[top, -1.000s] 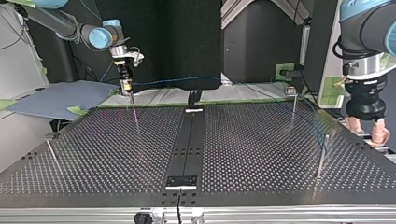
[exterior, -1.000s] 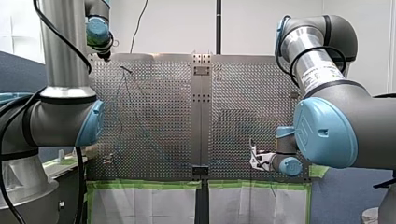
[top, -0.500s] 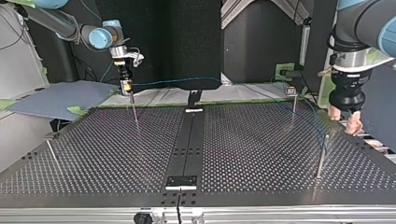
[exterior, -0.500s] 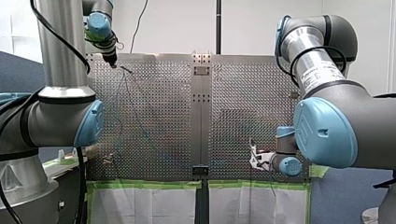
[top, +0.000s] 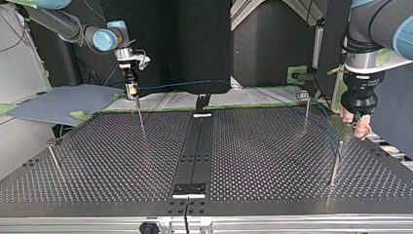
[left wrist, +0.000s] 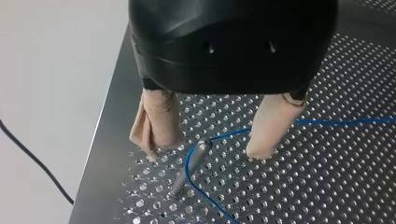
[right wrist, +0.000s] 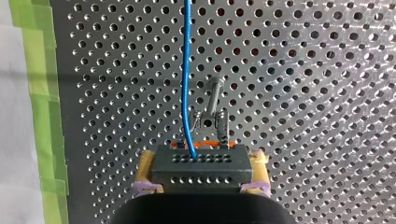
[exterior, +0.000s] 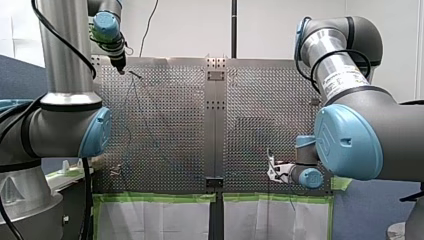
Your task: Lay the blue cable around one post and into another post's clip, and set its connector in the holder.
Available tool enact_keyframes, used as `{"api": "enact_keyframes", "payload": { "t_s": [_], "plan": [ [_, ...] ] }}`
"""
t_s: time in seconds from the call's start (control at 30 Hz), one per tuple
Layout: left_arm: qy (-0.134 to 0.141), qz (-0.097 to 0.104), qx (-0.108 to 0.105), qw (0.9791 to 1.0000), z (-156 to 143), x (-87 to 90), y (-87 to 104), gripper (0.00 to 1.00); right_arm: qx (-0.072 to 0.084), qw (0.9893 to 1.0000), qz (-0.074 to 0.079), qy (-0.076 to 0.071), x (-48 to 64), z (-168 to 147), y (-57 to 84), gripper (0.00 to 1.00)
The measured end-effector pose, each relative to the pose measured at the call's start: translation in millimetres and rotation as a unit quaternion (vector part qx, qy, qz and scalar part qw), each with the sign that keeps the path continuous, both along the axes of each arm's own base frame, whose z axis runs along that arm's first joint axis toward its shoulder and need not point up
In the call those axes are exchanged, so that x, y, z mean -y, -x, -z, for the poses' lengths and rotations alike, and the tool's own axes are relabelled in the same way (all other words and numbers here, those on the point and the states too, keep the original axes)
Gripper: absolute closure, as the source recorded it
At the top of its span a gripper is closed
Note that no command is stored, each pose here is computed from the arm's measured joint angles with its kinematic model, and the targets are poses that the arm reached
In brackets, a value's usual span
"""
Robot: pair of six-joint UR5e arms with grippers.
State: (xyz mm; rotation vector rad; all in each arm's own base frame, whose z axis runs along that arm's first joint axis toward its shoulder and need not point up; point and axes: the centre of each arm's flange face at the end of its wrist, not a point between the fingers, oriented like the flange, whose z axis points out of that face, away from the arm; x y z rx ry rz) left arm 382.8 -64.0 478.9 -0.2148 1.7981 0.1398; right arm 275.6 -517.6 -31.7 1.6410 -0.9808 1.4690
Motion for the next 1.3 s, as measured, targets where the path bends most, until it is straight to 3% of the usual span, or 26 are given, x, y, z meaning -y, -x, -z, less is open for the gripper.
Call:
{"api": "enact_keyframes", "payload": {
  "t_s": [0.4, 0.77, 0.93, 1.3],
  "plan": [
    [-0.056, 0.011, -0.012, 0.9983, 0.0, 0.0, 0.3, 0.00, 0.000, 1.0000, 0.000, -0.001, -0.1, 0.6, 0.1, 1.00],
    [-0.108, 0.024, -0.024, 0.9935, 0.0, 0.2, 0.3, 0.00, 0.000, 1.0000, 0.000, 0.000, -0.1, 1.0, 0.2, 1.00],
    [-0.116, 0.023, -0.026, 0.9926, 0.0, -0.1, 0.5, 0.00, 0.000, 1.0000, 0.000, 0.000, 0.0, 0.9, 0.2, 1.00],
    [-0.117, 0.022, -0.027, 0.9926, 0.0, -0.3, 0.7, 0.00, 0.000, 1.0000, 0.000, 0.000, 0.0, 0.9, 0.0, 1.00]
  ]
}}
